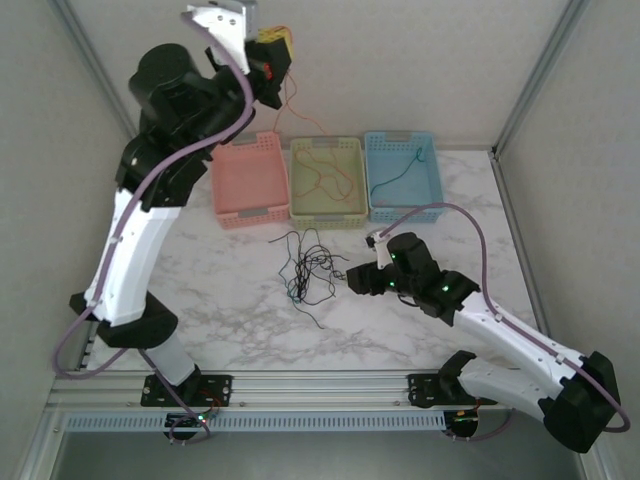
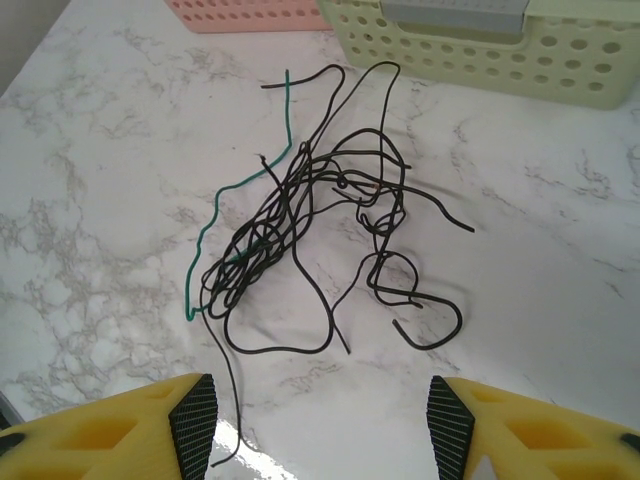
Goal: Untangle the cables
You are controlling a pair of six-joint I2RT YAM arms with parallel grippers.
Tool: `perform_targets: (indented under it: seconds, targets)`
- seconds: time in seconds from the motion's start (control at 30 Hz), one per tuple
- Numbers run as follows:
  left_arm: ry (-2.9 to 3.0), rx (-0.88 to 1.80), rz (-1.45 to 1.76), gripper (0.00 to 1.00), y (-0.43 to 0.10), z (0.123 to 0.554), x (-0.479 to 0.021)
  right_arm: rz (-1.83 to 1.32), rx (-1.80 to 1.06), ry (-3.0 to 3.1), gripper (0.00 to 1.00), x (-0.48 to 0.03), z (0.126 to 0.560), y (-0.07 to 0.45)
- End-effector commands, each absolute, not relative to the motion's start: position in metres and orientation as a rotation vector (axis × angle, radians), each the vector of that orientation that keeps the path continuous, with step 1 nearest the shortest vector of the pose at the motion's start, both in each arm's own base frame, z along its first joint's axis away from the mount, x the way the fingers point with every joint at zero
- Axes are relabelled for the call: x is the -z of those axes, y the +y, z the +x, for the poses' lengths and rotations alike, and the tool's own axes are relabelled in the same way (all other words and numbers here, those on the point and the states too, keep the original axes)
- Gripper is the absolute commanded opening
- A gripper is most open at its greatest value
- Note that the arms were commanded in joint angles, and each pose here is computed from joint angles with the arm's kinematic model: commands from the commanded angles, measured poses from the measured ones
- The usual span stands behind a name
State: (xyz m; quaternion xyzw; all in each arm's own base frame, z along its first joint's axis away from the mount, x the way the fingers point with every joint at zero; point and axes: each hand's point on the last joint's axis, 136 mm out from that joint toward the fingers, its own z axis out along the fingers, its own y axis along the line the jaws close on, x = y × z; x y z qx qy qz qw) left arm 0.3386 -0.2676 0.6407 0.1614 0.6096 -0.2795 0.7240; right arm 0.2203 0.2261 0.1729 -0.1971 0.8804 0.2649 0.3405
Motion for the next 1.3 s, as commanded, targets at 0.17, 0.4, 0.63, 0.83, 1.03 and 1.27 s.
perform_targets:
  seconds: [0.17, 0.4, 0.63, 0.83, 1.03, 1.27]
  targets:
    - [1.309, 0.7, 0.35, 0.0, -0.285, 0.357, -0.646, -0.487, -0.658, 2.334, 0.61, -0.16, 0.212, 0.215]
    - [1.326, 0.72, 0.332, 0.0, -0.295, 0.379, -0.634, -0.486, -0.662, 2.316, 0.61, -0.163, 0.208, 0.211]
    - [1.323, 0.732, 0.318, 0.0, -0.304, 0.396, -0.628, -0.49, -0.662, 2.316, 0.61, -0.162, 0.209, 0.212]
    - [1.307, 0.769, 0.287, 0.0, -0.31, 0.409, -0.626, -0.486, -0.676, 2.304, 0.61, -0.16, 0.207, 0.211]
    - [1.349, 0.739, 0.273, 0.0, -0.316, 0.434, -0.604, -0.489, -0.689, 2.303, 0.61, -0.16, 0.205, 0.212]
    - [1.372, 0.694, 0.23, 0.0, -0.309, 0.464, -0.586, -0.487, -0.7, 2.289, 0.62, -0.163, 0.203, 0.211]
